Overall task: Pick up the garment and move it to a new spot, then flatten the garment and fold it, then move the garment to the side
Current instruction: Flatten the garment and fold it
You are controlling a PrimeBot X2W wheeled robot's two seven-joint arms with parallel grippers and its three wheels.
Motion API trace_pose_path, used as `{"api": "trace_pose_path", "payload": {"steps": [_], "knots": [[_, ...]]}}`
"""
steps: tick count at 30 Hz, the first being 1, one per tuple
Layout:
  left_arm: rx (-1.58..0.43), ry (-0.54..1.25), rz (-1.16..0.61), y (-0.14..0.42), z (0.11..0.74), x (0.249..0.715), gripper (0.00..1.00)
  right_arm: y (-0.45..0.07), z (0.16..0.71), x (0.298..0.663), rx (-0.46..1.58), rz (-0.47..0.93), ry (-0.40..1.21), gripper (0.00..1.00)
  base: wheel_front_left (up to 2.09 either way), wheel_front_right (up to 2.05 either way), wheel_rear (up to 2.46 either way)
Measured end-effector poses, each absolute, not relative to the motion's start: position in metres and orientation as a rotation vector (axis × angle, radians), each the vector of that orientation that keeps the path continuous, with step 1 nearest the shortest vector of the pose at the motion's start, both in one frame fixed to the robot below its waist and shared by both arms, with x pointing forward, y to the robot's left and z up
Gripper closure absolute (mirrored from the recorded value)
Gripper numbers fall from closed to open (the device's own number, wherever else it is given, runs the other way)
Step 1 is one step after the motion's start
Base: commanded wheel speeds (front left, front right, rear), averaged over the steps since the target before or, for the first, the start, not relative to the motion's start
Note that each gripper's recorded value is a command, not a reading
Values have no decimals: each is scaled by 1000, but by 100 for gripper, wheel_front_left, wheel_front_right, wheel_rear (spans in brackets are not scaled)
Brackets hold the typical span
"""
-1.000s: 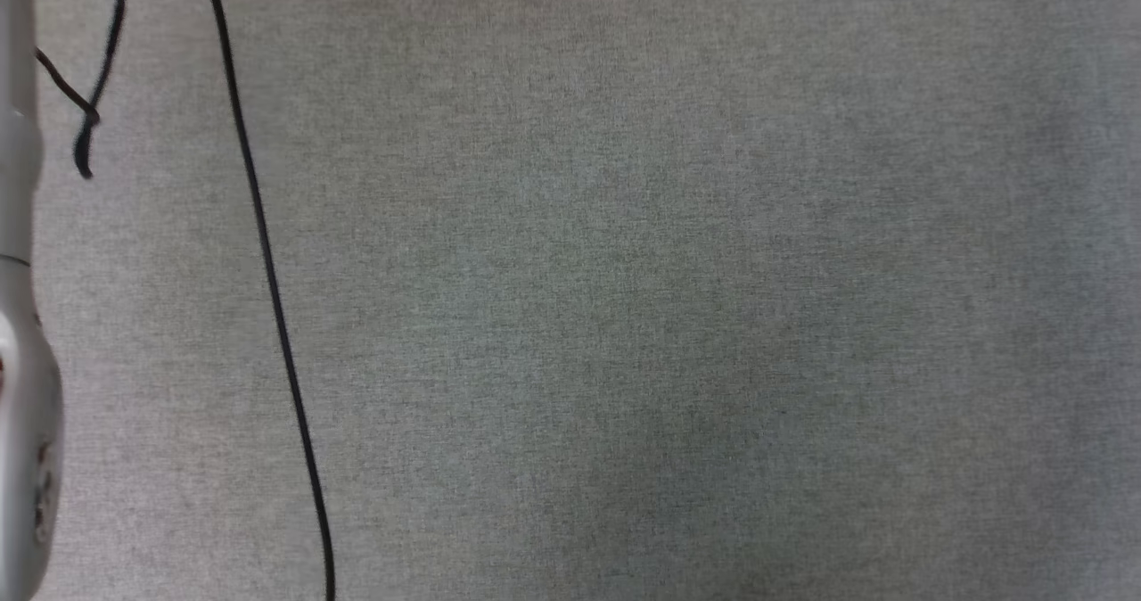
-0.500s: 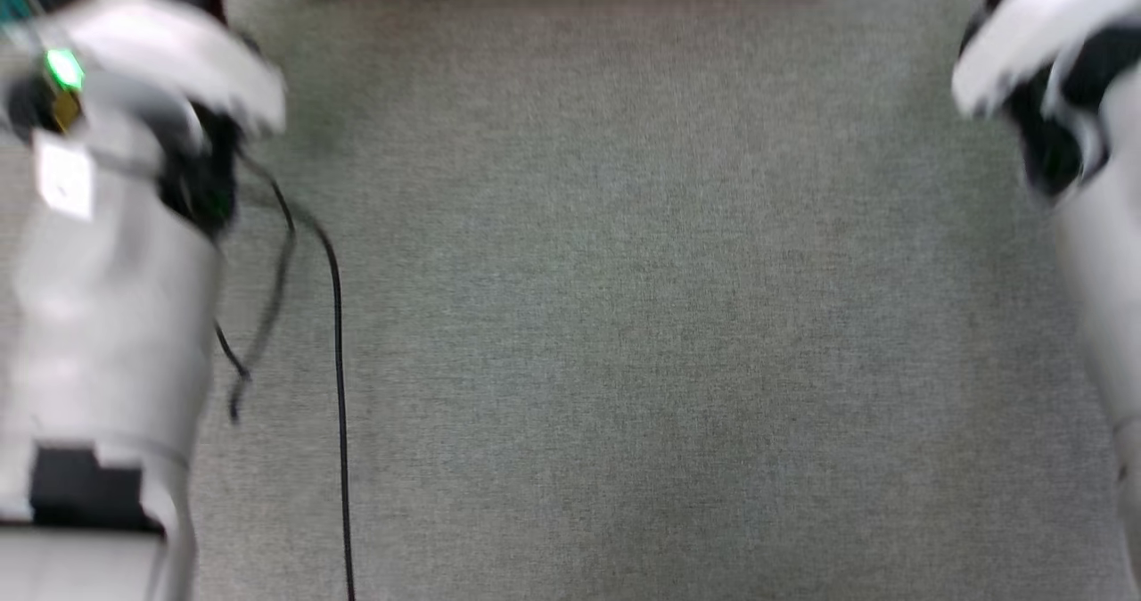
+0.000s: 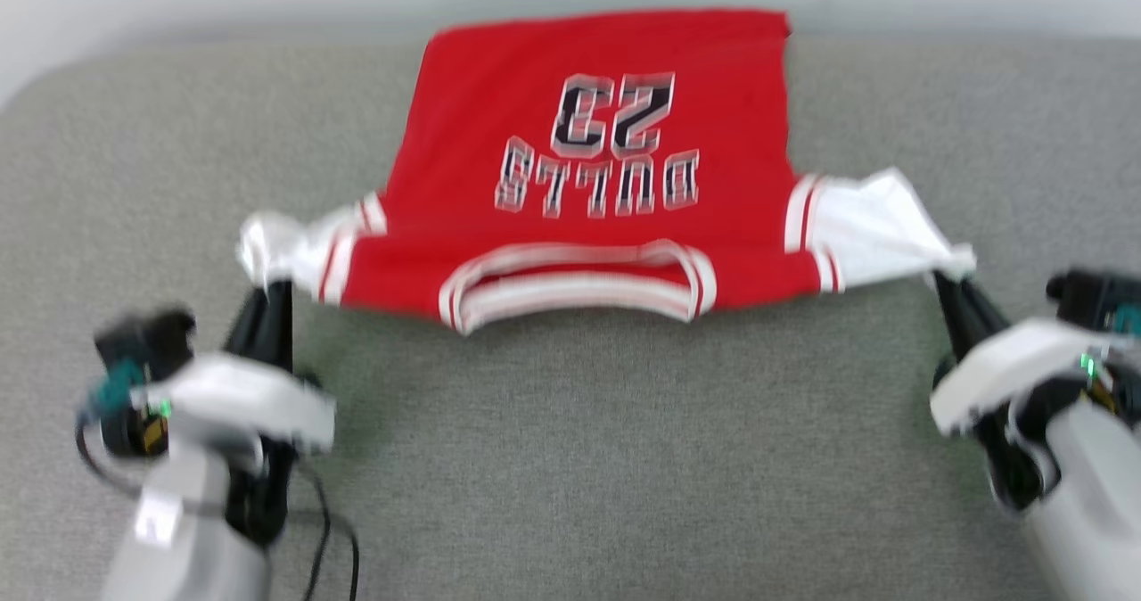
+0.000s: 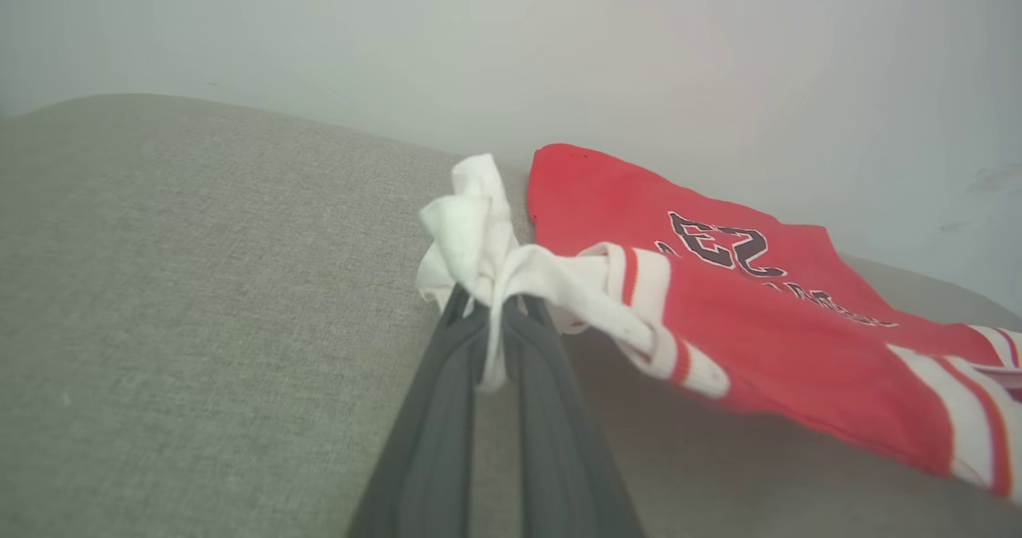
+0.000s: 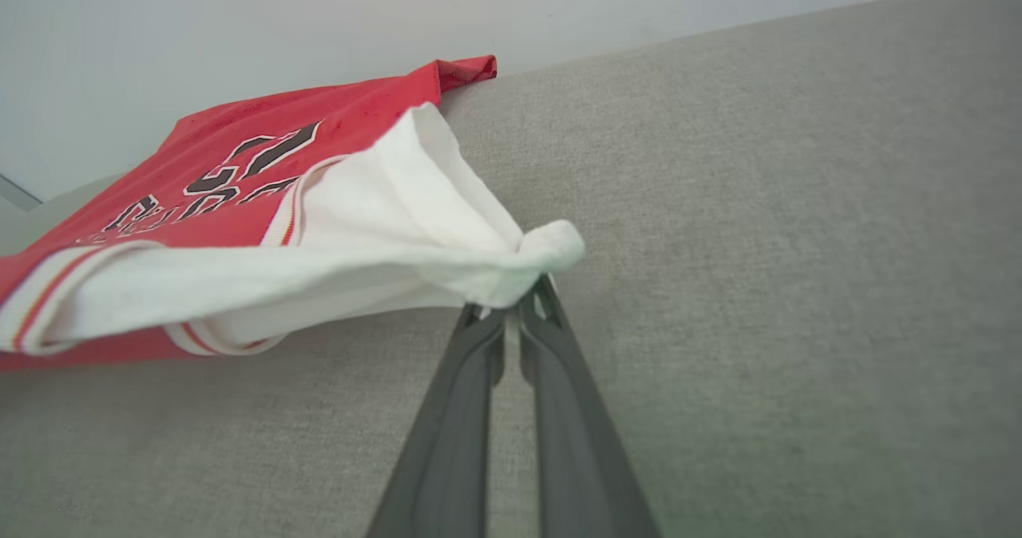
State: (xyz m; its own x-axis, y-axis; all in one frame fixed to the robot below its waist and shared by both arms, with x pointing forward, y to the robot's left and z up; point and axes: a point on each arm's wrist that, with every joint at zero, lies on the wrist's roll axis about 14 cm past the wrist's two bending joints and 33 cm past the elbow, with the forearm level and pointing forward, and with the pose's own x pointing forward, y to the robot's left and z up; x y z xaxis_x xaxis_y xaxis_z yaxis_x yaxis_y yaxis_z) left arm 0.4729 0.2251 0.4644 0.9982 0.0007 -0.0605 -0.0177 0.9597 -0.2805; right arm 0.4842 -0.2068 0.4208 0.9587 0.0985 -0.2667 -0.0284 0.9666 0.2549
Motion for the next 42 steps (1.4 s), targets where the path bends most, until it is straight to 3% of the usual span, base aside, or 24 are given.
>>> {"api": "trace_pose_path", "payload": {"steps": [16, 24, 25, 26, 27, 28, 35, 42], "knots": [[-278, 122, 46, 220, 440, 324, 100, -225, 396, 335, 286, -3, 369, 100, 0, 0, 0], [-270, 148, 56, 220, 432, 293, 100, -216, 391, 302, 274, -6, 425, 100, 0, 0, 0], [-263, 144, 46, 218, 433, 294, 100, -214, 394, 302, 270, -2, 417, 89, 0, 0, 0], [-258, 143, 37, 216, 434, 294, 100, -212, 398, 305, 271, 2, 403, 65, 0, 0, 0], [-255, 140, 29, 213, 435, 295, 100, -209, 403, 309, 265, 12, 384, 28, 0, 0, 0], [-252, 135, 23, 212, 437, 296, 100, -207, 410, 313, 258, 20, 362, 0, 0, 0, 0], [-229, 98, -6, 204, 450, 306, 100, -204, 456, 356, 243, 54, 209, 0, 0, 0, 0], [-214, 52, -36, 193, 466, 338, 100, -211, 482, 442, 211, 68, 211, 0, 0, 0, 0]]}}
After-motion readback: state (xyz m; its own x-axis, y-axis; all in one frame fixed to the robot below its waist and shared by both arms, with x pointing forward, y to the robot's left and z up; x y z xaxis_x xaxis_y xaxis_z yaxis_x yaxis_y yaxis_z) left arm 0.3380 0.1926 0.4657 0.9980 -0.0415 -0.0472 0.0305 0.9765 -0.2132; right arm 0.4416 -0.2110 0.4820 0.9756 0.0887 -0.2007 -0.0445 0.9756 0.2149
